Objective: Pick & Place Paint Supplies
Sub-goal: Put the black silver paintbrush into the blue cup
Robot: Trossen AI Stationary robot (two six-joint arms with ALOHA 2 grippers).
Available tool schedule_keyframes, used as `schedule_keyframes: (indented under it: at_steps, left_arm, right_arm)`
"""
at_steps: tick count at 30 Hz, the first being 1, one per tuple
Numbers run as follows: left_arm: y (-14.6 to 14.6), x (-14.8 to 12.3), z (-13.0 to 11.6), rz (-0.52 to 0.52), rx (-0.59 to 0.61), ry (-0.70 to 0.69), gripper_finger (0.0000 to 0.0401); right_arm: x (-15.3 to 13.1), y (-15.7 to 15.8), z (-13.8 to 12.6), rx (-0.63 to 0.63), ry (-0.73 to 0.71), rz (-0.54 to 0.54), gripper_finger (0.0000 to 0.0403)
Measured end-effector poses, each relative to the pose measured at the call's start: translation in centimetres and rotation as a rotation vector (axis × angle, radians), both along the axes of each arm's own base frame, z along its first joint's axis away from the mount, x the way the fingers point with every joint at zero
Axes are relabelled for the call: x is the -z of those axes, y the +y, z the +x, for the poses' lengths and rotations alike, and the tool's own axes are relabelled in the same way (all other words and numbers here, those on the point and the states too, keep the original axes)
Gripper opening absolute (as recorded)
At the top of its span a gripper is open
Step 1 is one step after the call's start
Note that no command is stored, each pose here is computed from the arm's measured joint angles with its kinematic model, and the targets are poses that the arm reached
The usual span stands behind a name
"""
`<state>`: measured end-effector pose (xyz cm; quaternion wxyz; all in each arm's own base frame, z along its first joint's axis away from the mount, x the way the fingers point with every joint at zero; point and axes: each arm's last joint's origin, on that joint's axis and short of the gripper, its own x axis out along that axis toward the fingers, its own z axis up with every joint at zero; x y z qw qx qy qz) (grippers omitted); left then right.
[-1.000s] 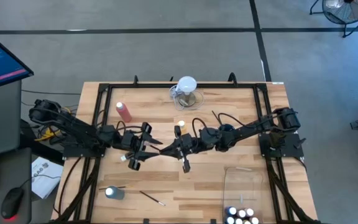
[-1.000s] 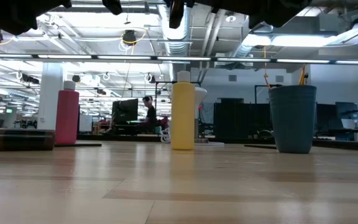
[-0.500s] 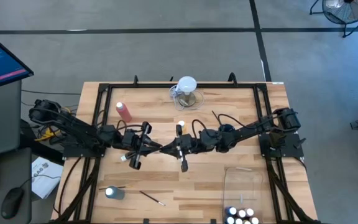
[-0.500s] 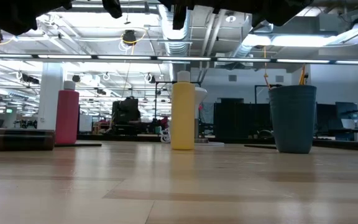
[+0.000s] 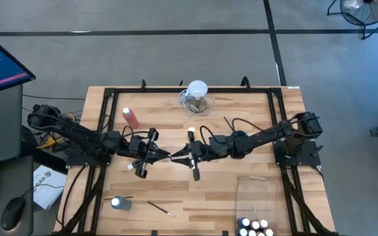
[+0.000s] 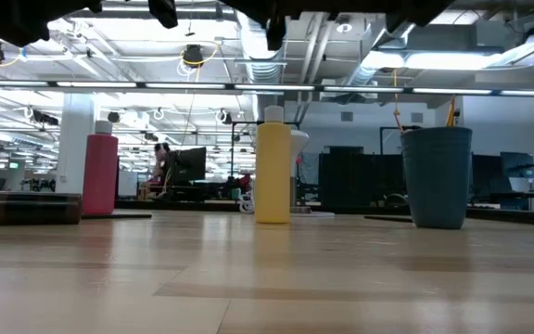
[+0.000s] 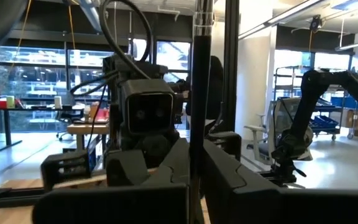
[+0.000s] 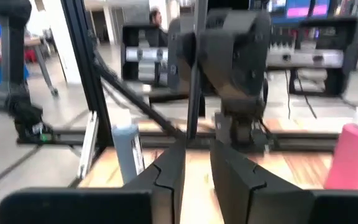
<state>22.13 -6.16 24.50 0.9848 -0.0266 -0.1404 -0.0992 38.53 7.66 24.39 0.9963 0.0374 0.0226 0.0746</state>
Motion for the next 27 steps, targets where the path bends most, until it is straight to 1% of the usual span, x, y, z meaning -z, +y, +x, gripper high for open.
schedule_keyframes:
  at_steps: [6, 10, 13, 16, 18, 21, 25, 27]
  left_arm:
    - [0.1, -0.2, -0.4, 0.005, -0.001, 0.03, 0.0]
    - [0.1, 0.0, -0.4, 0.008, 0.0, 0.054, 0.0]
    - [0.2, 0.5, -0.1, 0.002, -0.001, 0.081, 0.0]
    - [0.1, 0.6, 0.3, -0.008, 0.01, 0.094, 0.0]
    - [0.0, 0.8, 0.7, -0.014, 0.034, 0.111, 0.0]
    - [-0.4, 1.2, 1.5, -0.01, 0.077, 0.137, 0.0]
    - [-1.0, 1.8, 2.5, -0.003, 0.156, 0.179, 0.0]
    - [-1.3, 2.0, 3.0, 0.01, 0.208, 0.196, 0.0]
  right_arm:
    - [-2.3, -0.3, -2.2, -0.003, 0.115, -0.035, 0.007]
    - [-3.3, 0.1, -3.3, -0.024, 0.14, -0.081, 0.0071]
    - [-3.9, 1.0, -3.5, -0.052, 0.077, -0.112, 0.0071]
    - [-4.7, 1.9, -3.7, -0.079, -0.016, -0.161, 0.0071]
    - [-5.0, 2.4, -3.7, -0.089, -0.059, -0.195, 0.0071]
    - [-4.9, 2.7, -3.7, -0.099, -0.078, -0.223, 0.0071]
    - [-5.1, 2.4, -3.6, -0.085, -0.095, -0.22, 0.0071]
    - [-5.1, 2.1, -3.5, -0.077, -0.09, -0.199, 0.0071]
